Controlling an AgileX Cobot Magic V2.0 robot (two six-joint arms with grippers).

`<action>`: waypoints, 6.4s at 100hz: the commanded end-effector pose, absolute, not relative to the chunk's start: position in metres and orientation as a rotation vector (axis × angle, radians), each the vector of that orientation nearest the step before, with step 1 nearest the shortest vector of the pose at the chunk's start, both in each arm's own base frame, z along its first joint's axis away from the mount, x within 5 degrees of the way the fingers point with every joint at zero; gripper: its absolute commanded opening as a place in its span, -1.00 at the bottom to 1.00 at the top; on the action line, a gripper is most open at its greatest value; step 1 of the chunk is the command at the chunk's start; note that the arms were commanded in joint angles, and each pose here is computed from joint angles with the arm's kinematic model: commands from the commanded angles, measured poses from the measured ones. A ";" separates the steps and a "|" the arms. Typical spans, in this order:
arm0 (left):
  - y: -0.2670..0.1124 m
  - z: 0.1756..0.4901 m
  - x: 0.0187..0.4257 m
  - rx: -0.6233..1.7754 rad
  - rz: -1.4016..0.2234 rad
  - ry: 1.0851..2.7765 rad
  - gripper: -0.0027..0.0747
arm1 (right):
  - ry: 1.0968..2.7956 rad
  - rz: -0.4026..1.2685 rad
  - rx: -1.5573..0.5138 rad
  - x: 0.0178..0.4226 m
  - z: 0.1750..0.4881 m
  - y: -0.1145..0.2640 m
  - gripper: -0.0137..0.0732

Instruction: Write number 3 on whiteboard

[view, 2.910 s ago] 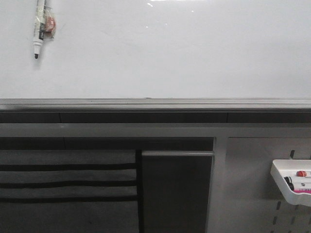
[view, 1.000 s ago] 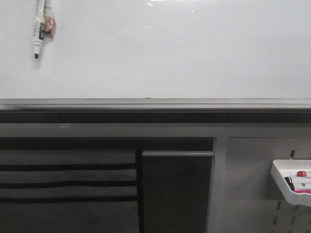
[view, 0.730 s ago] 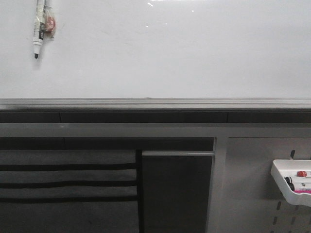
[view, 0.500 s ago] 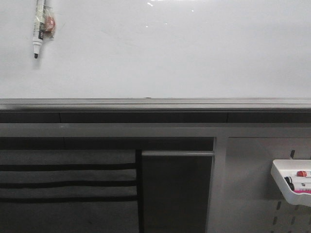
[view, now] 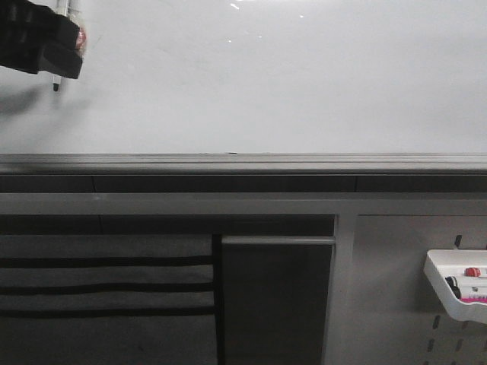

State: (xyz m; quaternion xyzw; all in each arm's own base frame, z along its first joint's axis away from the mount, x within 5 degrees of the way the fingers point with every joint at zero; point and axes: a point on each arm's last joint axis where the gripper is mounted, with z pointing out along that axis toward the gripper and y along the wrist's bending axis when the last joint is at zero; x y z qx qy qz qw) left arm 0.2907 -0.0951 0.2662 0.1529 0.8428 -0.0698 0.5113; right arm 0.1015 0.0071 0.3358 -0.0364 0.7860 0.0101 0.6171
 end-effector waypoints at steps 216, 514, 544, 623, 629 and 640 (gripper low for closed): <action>-0.200 0.363 0.165 1.803 -0.410 1.698 -0.98 | 1.695 0.686 -1.328 0.167 0.358 0.167 0.33; -0.051 0.354 0.115 0.508 -0.224 1.902 0.30 | 1.969 0.327 -0.538 0.130 0.359 0.056 -0.68; -0.051 0.354 0.114 0.508 -0.226 1.905 0.30 | 2.008 0.445 -0.485 0.166 0.376 0.071 -0.68; -0.051 0.354 0.114 0.508 -0.226 1.905 0.30 | 2.011 0.365 -0.589 0.290 0.362 0.142 -0.68; -0.051 0.354 0.114 0.508 -0.226 1.905 0.30 | 2.005 0.339 -0.595 0.294 0.359 0.141 -0.68; -0.051 0.354 0.114 0.508 -0.226 1.905 0.30 | 2.000 0.315 -0.558 0.300 0.359 0.133 -0.68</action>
